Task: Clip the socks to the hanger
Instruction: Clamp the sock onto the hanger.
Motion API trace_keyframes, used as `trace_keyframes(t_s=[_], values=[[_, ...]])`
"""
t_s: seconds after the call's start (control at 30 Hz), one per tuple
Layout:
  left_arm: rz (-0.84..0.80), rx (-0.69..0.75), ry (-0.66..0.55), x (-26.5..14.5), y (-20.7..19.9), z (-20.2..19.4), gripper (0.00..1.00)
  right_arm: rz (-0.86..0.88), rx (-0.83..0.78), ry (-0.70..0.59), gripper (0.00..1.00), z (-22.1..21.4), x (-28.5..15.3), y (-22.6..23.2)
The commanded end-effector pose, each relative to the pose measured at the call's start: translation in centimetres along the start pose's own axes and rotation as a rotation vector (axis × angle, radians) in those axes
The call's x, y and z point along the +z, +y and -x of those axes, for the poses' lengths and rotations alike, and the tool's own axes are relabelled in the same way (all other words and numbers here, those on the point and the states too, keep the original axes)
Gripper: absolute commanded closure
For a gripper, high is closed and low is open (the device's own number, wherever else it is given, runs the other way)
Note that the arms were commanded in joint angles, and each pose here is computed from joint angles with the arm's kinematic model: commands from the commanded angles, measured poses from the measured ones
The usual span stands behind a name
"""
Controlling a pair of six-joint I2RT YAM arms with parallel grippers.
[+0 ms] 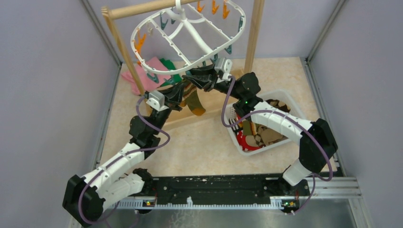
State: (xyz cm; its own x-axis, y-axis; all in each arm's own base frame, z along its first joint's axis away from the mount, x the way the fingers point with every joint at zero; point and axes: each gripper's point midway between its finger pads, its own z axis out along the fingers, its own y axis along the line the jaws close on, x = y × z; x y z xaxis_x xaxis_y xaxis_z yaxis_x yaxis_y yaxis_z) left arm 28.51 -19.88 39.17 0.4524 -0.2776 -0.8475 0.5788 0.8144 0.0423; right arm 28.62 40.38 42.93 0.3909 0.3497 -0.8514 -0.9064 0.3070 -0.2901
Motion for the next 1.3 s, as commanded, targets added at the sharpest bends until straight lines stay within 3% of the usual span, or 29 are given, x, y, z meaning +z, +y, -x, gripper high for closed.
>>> trace_keyframes(t_s=[0.0,0.2,0.5,0.77,0.8,0.83,0.9,0.93,0.97,1.0,1.27], values=[[-0.029,-0.043,-0.128,0.3,-0.5,3.9,1.0,0.132,0.021,-0.023,1.0,1.7,0.0,3.4],[-0.033,-0.057,-0.121,0.4,-0.7,3.5,1.0,0.133,0.021,-0.024,0.99,1.7,0.0,3.5],[-0.02,-0.06,-0.109,0.4,-0.4,3.0,1.0,0.126,0.022,-0.023,0.46,1.8,-0.2,3.6],[-0.018,-0.066,-0.104,0.1,-0.4,3.0,1.0,0.121,0.026,-0.017,0.35,2.0,-0.5,3.6],[-0.017,-0.07,-0.101,0.0,-0.4,3.0,0.98,0.119,0.029,-0.012,0.34,1.9,-0.6,3.6],[-0.012,-0.078,-0.097,-0.1,-0.4,3.0,0.89,0.118,0.031,-0.008,0.32,1.9,-0.7,3.7],[0.004,-0.095,-0.092,-0.5,-0.2,2.9,0.64,0.118,0.039,0.004,0.28,1.8,-1.1,3.9],[0.008,-0.1,-0.086,-0.7,-0.2,2.8,0.54,0.118,0.043,0.012,0.21,1.9,-1.3,3.9],[0.009,-0.103,-0.081,-0.9,-0.1,2.8,0.48,0.12,0.049,0.021,0.07,1.8,-1.6,4.1],[0.008,-0.107,-0.073,-1.1,-0.2,2.7,0.44,0.122,0.056,0.033,0.02,1.5,-1.9,4.2],[-0.011,-0.136,-0.025,-3.1,-0.8,2.5,0.32,0.119,0.052,0.099,0.01,1.0,-4.3,4.5]])
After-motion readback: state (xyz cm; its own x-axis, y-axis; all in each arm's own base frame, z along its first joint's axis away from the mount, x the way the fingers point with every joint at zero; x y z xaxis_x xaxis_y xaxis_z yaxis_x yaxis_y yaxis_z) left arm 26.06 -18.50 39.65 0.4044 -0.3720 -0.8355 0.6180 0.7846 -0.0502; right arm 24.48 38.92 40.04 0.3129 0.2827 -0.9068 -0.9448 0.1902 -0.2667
